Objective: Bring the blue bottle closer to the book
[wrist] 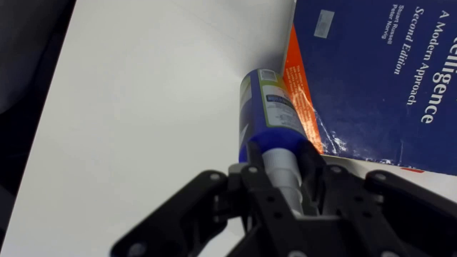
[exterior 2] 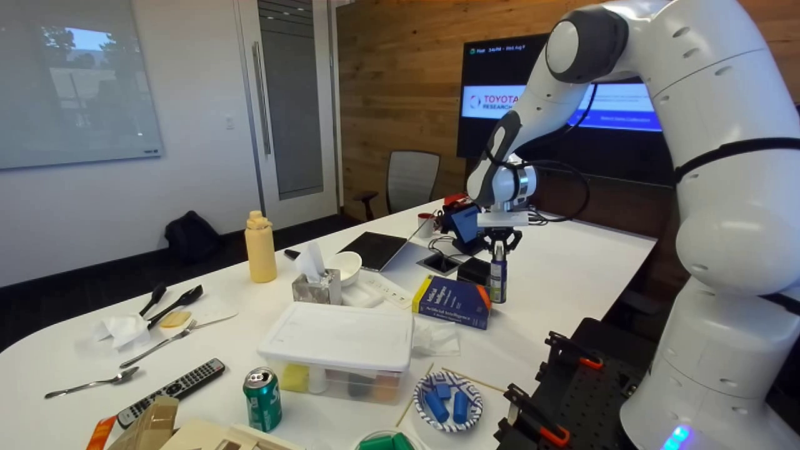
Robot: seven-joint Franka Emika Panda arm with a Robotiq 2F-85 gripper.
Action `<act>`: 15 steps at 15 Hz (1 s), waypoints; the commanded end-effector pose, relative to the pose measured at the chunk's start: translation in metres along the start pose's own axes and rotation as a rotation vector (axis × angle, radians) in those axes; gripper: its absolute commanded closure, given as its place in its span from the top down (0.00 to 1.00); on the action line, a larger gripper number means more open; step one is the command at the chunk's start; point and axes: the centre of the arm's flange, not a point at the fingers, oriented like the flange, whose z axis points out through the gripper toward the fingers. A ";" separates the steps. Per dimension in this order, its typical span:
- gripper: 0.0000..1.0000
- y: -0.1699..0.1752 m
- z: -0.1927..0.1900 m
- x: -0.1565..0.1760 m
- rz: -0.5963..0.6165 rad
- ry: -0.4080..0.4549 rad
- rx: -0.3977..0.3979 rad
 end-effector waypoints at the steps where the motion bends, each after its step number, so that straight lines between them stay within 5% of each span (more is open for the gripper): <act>1: 0.08 0.021 0.004 0.012 0.021 -0.011 0.008; 8: 0.08 0.049 0.017 0.007 0.063 -0.015 0.004; 15: 0.08 0.048 0.027 -0.011 0.016 0.068 0.077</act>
